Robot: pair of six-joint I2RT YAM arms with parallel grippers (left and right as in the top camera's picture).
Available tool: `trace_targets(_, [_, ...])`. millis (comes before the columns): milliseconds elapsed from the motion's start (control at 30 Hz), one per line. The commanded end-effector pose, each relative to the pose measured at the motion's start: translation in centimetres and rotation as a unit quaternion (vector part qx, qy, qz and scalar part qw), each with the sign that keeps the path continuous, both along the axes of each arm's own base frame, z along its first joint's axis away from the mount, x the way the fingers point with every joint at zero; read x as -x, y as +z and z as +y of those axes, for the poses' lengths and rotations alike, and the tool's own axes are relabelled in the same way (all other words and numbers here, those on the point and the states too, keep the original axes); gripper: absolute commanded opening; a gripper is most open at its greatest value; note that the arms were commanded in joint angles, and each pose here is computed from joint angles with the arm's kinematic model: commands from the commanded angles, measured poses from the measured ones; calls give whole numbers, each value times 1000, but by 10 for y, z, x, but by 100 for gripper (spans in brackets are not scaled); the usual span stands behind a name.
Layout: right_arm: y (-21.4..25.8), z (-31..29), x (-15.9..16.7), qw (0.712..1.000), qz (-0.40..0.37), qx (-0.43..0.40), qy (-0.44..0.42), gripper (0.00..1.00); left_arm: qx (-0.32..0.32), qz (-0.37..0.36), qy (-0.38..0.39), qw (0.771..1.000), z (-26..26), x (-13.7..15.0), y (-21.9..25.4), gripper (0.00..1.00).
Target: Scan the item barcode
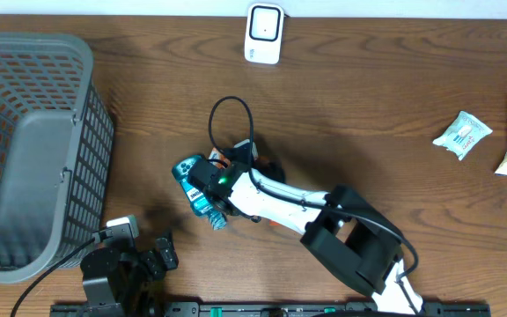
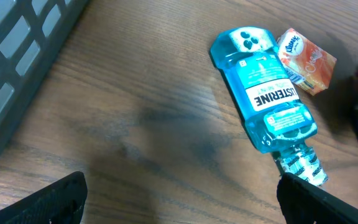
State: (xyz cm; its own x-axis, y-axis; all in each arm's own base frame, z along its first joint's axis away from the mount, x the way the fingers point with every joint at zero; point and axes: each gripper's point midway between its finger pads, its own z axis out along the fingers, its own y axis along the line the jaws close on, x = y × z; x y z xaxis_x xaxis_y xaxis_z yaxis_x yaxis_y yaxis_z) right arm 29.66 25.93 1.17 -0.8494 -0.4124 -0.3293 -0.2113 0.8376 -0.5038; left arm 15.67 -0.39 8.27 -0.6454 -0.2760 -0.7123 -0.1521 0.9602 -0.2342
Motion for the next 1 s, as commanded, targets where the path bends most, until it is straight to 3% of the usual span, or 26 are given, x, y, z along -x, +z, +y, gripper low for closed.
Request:
trace_targets(0, [-39,-16,21,997,73,32,0,36,5,18,1,1000,-1,6,-8,98])
trace_targets(233, [-47,-21,33,988,155,3,-12,15,5,18,1,1000,-1,6,-8,98])
trace_targets(400, [-36,19,39,952,275,-130,33,2,5,18,1,1000,-1,6,-8,98])
trace_targets(500, [-8,45,45,904,344,-229,106,1,5,18,1,1000,-1,6,-8,98])
trace_targets(667, [38,55,59,797,426,-372,212,1,5,18,1,1000,-1,6,-8,98])
trace_targets(900, [64,44,46,706,423,-503,264,1,5,18,1,1000,-1,6,-8,98])
trace_targets(967, [67,41,44,693,415,-519,279,1,5,18,1,1000,-1,6,-8,98])
